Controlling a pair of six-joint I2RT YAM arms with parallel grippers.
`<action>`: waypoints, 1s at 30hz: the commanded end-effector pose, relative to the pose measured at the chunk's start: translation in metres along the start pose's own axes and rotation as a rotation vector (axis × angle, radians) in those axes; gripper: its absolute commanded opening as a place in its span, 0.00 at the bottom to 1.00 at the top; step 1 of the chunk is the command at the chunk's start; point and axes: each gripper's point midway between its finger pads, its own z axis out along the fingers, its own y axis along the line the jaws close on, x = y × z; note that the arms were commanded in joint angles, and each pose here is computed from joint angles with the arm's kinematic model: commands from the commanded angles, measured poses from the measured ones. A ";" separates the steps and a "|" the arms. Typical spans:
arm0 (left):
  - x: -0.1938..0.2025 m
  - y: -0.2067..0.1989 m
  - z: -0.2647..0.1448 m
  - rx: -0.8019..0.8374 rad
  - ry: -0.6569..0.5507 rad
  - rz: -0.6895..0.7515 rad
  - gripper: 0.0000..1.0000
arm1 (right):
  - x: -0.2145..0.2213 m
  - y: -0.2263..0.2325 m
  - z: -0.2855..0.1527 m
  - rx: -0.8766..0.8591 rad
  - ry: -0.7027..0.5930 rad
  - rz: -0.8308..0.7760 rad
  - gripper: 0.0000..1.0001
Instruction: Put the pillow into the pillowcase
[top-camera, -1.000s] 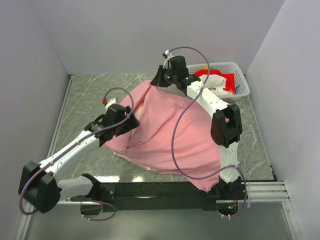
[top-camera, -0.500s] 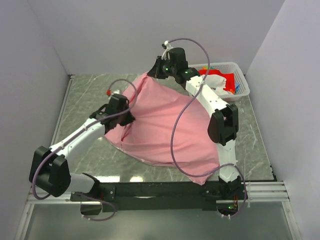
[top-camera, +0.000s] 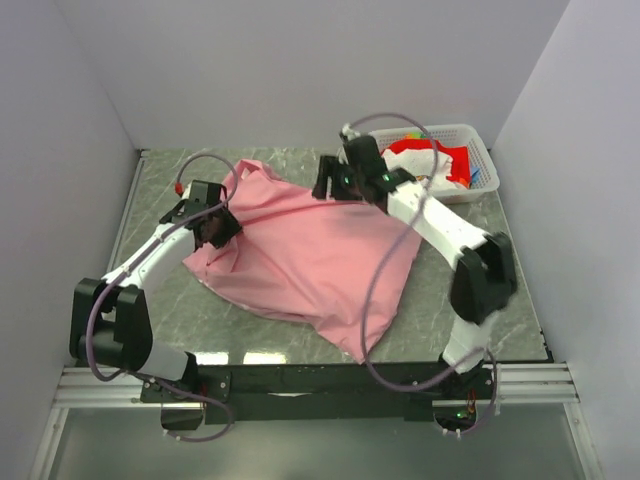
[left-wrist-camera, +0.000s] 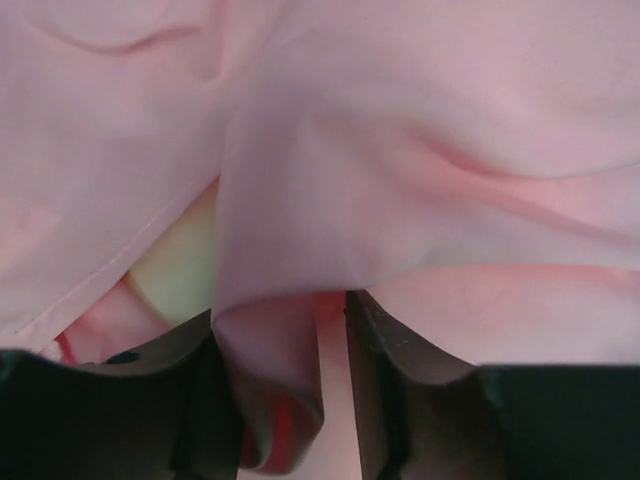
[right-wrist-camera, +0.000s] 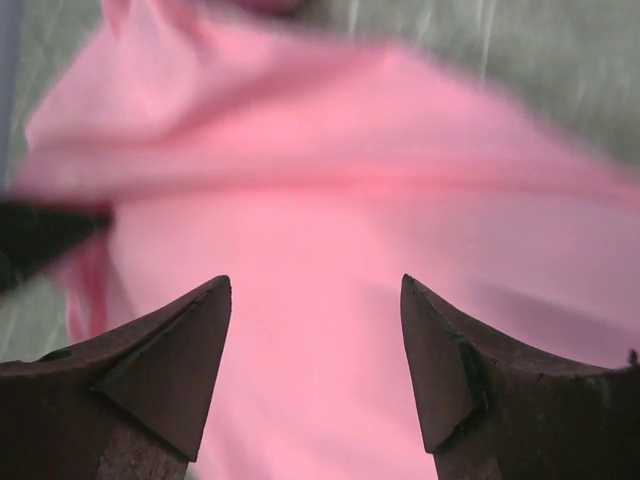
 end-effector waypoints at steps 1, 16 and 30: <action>-0.006 -0.011 -0.002 0.061 -0.027 -0.008 0.46 | 0.059 0.030 -0.083 -0.022 -0.059 0.030 0.75; -0.044 -0.020 -0.002 -0.033 -0.128 -0.048 0.61 | 0.104 -0.125 -0.157 0.269 -0.226 0.342 0.81; -0.131 -0.122 0.037 0.202 -0.311 0.173 0.96 | 0.075 -0.190 -0.125 0.256 -0.291 0.562 0.87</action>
